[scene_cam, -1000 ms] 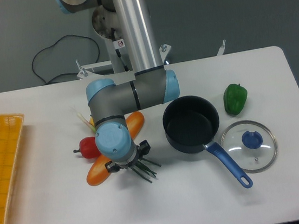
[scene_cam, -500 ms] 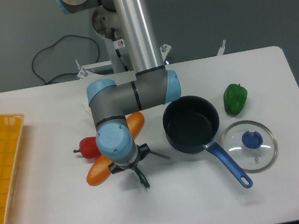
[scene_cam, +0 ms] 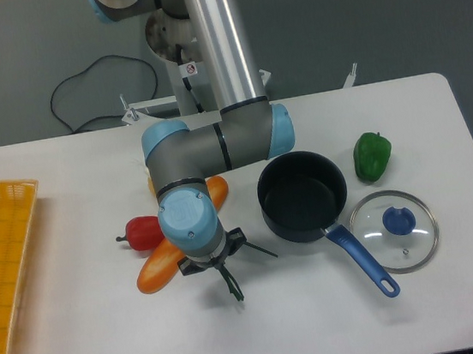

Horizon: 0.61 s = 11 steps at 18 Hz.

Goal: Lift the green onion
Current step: 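Lower the gripper and close it on the green onion stalks, then lift the green onions up and carry them toward the saucepan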

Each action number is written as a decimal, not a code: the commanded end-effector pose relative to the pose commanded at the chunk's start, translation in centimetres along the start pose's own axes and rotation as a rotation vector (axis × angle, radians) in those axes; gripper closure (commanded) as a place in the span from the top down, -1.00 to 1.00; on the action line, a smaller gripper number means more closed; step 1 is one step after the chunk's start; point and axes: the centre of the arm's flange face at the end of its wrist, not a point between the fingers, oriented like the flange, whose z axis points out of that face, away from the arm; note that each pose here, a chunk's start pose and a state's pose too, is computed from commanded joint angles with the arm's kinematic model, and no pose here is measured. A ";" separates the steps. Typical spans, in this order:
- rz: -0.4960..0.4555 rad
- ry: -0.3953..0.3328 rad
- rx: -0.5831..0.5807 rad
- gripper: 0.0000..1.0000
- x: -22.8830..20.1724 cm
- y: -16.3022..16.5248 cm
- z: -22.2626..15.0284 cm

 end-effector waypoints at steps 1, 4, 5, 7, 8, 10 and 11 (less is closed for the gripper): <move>0.000 0.001 0.006 -1.00 0.0 -0.1 -0.6; 0.008 -0.005 0.030 -1.00 -0.2 -0.7 -2.5; 0.015 -0.012 0.038 -1.00 -0.3 -1.0 -3.3; 0.100 -0.017 0.065 -1.00 -0.5 -1.0 -6.0; 0.140 -0.017 0.080 -1.00 -0.6 -0.8 -6.8; 0.217 -0.017 0.107 -1.00 -1.1 -0.1 -8.6; 0.250 -0.018 0.117 -1.00 -1.5 0.0 -9.2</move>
